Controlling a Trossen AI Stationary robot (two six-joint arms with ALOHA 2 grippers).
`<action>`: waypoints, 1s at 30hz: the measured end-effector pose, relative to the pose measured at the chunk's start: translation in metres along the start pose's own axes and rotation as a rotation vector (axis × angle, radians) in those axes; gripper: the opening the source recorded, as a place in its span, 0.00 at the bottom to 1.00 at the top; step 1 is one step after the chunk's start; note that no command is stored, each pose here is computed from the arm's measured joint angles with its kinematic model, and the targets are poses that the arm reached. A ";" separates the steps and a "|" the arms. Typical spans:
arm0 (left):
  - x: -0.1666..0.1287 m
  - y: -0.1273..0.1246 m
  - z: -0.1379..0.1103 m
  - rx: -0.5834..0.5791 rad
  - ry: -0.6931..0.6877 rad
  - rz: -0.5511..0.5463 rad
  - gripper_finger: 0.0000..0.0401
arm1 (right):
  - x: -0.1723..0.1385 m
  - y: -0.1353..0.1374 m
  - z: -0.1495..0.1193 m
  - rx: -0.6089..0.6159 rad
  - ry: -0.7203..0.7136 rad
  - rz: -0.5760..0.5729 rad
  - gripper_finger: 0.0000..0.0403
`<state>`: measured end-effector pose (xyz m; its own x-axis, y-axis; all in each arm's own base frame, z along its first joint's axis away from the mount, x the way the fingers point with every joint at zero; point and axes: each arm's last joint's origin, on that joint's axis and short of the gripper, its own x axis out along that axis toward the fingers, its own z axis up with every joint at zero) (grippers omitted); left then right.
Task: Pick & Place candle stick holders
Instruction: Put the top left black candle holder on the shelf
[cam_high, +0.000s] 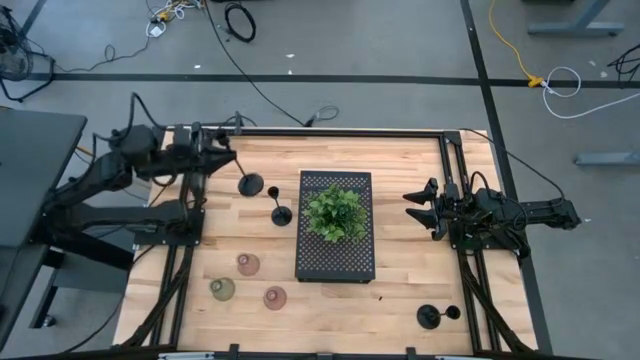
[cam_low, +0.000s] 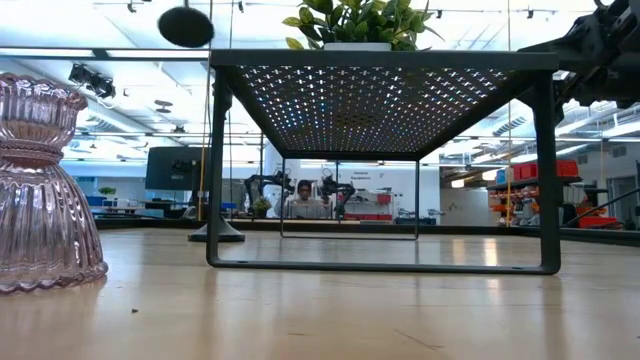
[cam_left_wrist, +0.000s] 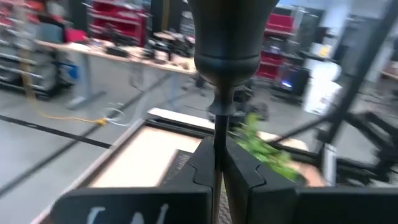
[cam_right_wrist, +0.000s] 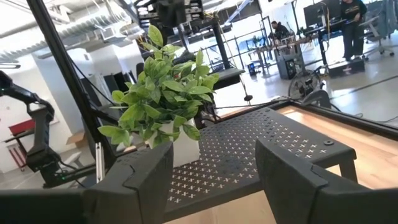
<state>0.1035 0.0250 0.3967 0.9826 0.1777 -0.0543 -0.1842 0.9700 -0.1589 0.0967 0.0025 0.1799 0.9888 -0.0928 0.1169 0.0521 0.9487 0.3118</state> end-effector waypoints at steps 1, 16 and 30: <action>0.000 -0.002 0.000 -0.011 0.008 -0.025 0.03 | 0.000 0.000 0.000 0.006 0.000 0.000 0.57; 0.018 -0.038 -0.012 -0.081 0.161 -0.417 0.03 | 0.000 0.000 0.000 0.008 -0.002 0.001 0.57; 0.049 -0.114 -0.040 0.096 0.218 -0.528 0.03 | 0.000 0.000 0.000 0.034 -0.004 0.002 0.57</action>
<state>0.1720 -0.0830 0.3727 0.9112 -0.3626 -0.1956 0.3424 0.9306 -0.1298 0.0967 0.0025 0.1803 0.9884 -0.0920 0.1210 0.0454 0.9382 0.3432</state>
